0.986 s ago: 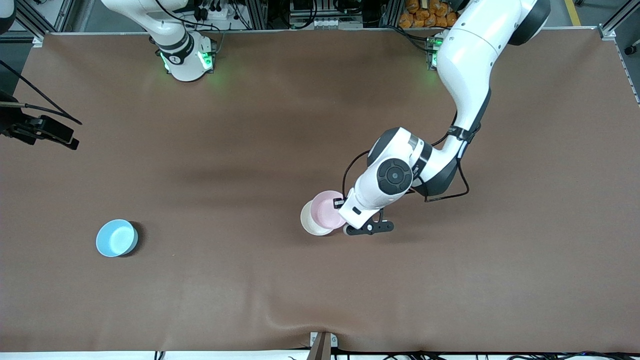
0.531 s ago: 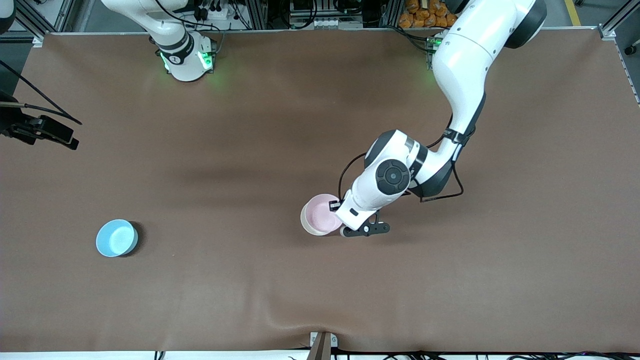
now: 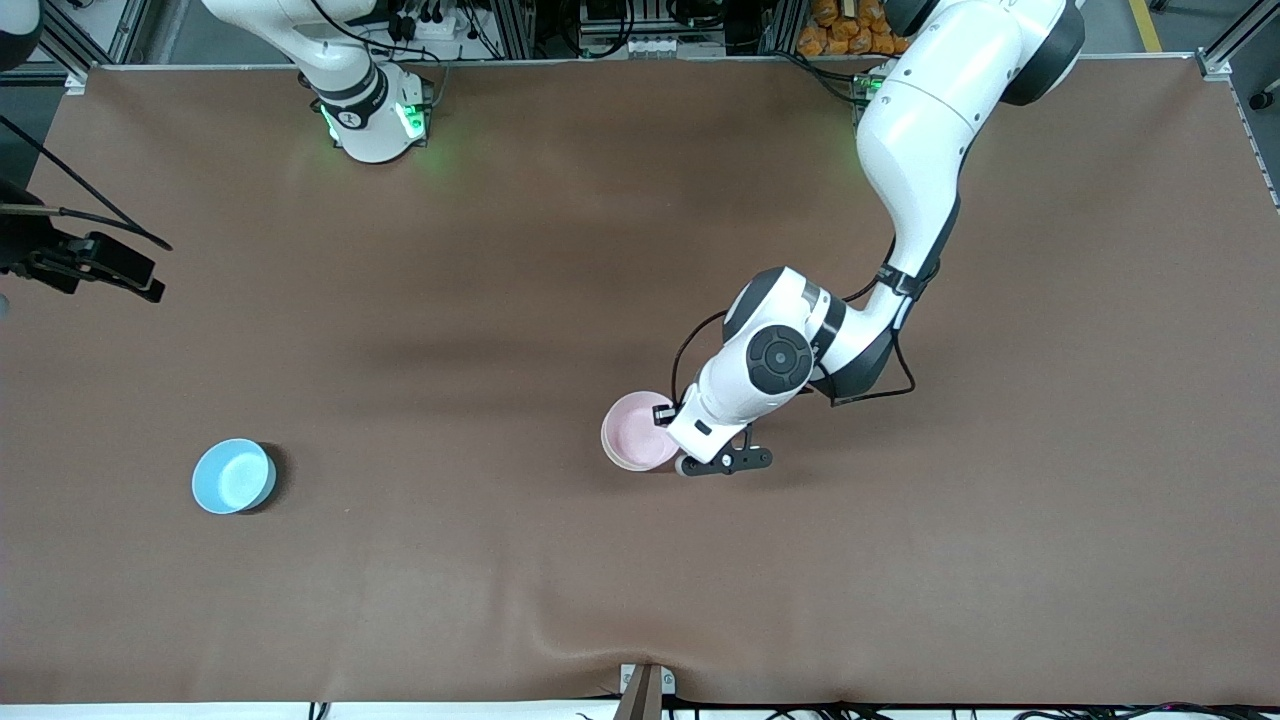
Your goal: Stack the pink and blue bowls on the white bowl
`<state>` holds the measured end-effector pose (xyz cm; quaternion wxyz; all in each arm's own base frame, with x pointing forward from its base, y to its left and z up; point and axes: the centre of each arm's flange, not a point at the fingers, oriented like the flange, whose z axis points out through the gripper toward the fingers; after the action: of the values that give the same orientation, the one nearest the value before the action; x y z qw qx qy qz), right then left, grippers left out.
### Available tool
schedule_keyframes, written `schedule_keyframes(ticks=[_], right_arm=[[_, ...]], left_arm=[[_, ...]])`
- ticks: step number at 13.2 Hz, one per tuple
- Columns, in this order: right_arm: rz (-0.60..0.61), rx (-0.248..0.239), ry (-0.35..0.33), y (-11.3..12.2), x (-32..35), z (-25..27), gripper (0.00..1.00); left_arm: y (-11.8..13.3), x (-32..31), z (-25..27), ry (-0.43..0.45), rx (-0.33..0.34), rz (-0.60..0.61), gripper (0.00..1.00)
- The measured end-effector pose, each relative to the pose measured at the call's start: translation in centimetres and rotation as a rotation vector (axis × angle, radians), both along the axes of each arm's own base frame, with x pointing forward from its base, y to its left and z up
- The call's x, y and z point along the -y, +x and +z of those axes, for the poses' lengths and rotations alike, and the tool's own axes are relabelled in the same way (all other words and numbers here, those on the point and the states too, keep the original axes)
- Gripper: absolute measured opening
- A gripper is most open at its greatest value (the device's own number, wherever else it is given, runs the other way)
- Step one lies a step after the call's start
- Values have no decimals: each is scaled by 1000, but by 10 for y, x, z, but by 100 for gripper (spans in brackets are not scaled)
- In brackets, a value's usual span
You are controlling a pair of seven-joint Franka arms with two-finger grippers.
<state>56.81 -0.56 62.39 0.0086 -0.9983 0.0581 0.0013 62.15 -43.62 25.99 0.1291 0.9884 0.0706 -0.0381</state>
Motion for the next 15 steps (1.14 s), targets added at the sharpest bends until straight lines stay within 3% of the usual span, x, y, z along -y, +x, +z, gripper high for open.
schedule_keyframes(ticks=[6,8,11,12,14,15], right_arm=[[9,-46,-16,20,-4,-35,100],[5,-38,-19,26,-2,-42,100],[7,-96,-66,39,2,-76,100],[1,-123,-78,45,7,-93,100],[-26,-168,-89,57,26,-128,100],[-50,-165,-91,65,43,-145,100]], left_arm=[[4,0,-5,-19,27,15,2],[4,2,-16,-24,32,18,2],[0,8,-26,-26,33,14,2],[0,8,-26,-26,33,13,7],[0,8,-26,-26,34,14,29],[1,8,-25,-27,35,14,41]])
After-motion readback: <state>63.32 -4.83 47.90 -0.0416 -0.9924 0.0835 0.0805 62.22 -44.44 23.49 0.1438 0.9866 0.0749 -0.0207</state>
